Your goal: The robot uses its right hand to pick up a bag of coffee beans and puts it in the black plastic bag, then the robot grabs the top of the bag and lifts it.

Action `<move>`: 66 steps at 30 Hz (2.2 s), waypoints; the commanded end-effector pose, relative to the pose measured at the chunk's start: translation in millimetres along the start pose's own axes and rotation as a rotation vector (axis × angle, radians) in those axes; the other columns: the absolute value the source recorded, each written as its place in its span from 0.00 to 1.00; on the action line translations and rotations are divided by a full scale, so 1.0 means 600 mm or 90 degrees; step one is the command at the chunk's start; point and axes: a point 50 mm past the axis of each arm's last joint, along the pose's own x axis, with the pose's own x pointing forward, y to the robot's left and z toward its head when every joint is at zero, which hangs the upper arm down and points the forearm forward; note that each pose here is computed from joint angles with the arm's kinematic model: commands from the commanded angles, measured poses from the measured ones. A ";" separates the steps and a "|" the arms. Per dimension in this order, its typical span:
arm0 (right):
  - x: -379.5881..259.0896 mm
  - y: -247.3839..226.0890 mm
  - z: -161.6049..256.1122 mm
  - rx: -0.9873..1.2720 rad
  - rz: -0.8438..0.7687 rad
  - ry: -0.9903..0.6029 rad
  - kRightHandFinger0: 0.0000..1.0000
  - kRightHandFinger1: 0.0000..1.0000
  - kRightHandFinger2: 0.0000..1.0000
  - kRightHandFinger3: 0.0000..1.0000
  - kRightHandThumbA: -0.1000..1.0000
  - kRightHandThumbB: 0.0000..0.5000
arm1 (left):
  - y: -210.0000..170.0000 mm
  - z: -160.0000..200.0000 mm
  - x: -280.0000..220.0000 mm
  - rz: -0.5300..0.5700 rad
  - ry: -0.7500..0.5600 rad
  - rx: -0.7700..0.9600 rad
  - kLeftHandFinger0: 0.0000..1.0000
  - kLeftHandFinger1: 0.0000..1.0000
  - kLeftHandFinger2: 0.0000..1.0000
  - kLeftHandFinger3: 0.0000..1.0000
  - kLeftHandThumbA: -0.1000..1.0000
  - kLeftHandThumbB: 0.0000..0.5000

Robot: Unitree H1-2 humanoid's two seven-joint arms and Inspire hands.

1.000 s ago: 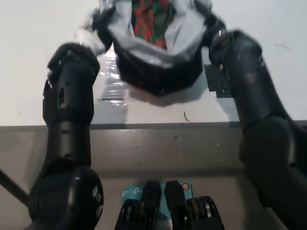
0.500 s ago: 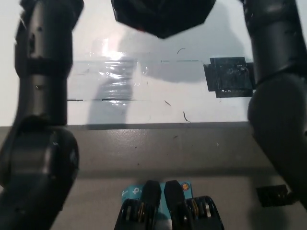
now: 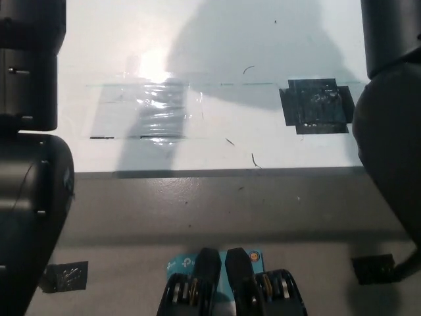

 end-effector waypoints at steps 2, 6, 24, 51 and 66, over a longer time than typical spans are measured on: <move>0.006 0.060 -0.006 -0.006 0.043 0.003 0.00 0.19 0.72 1.00 0.00 0.07 | -0.026 0.046 -0.003 -0.017 -0.019 -0.008 0.00 0.29 0.87 1.00 0.00 0.06; 0.021 0.050 -0.068 -0.025 0.008 0.030 0.00 0.19 0.75 1.00 0.00 0.12 | -0.003 0.032 0.001 0.036 -0.020 -0.003 0.00 0.25 0.85 1.00 0.00 0.02; 0.025 -0.008 -0.288 -0.208 -0.070 0.121 0.00 0.13 0.81 1.00 0.00 0.34 | 0.209 -0.049 -0.021 0.217 0.012 0.084 0.00 0.38 0.97 1.00 0.00 0.05; -0.036 -0.222 -0.382 -0.706 -0.021 0.283 1.00 1.00 1.00 1.00 0.91 1.00 | 0.390 -0.273 -0.064 0.176 0.212 0.462 1.00 1.00 1.00 1.00 0.95 1.00; 0.001 -0.159 -0.259 -0.682 -0.005 0.105 1.00 1.00 1.00 1.00 0.90 1.00 | 0.322 -0.082 -0.027 0.058 0.088 0.594 1.00 1.00 1.00 1.00 0.96 1.00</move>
